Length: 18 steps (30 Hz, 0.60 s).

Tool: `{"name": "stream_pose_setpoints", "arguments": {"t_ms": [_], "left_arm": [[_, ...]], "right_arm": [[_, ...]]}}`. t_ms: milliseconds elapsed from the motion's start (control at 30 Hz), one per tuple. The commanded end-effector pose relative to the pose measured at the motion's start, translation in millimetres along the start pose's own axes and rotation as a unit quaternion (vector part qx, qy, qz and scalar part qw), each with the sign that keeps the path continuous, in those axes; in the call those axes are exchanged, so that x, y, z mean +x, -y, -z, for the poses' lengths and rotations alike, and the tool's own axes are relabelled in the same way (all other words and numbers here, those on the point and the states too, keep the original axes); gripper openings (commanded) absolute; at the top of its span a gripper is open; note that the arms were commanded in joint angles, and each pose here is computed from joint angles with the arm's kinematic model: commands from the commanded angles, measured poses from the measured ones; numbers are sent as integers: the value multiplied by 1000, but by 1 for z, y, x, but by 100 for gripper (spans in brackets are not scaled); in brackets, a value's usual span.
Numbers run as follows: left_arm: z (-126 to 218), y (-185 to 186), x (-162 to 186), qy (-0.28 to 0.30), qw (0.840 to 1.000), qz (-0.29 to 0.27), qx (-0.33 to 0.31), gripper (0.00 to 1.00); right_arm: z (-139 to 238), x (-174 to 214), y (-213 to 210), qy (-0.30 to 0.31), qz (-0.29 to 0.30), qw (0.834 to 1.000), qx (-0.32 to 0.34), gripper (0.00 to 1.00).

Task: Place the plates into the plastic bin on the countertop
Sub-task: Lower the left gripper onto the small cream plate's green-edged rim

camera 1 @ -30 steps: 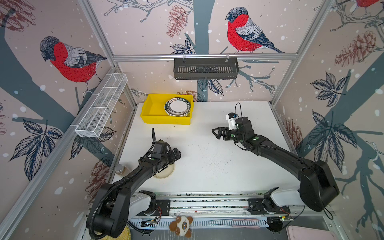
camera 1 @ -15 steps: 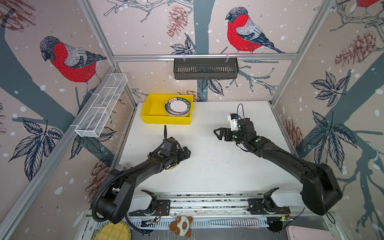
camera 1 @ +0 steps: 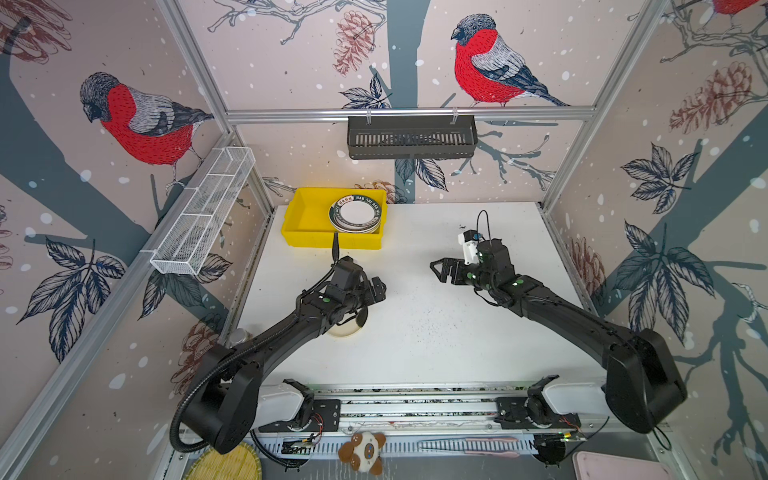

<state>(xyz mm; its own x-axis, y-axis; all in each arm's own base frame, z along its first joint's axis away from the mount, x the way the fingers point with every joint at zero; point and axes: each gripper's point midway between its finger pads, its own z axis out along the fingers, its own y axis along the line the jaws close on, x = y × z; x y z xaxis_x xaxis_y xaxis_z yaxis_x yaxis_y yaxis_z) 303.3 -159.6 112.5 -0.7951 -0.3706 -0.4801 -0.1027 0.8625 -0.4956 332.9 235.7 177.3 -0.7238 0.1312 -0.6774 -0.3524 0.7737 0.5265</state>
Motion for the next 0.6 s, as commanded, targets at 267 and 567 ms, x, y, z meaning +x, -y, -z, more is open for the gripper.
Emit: {"name": "stream_pose_setpoints", "arguments": {"t_ms": [267,567], "left_arm": [[45,-114,3,31,984,53,-169,98],[44,-126,32,24,984,108,-141,84]], "right_arm": [[-9,13,-3,-23,-4,999,-26,100],[-9,15,-3,-28,3,999,-28,100]]}}
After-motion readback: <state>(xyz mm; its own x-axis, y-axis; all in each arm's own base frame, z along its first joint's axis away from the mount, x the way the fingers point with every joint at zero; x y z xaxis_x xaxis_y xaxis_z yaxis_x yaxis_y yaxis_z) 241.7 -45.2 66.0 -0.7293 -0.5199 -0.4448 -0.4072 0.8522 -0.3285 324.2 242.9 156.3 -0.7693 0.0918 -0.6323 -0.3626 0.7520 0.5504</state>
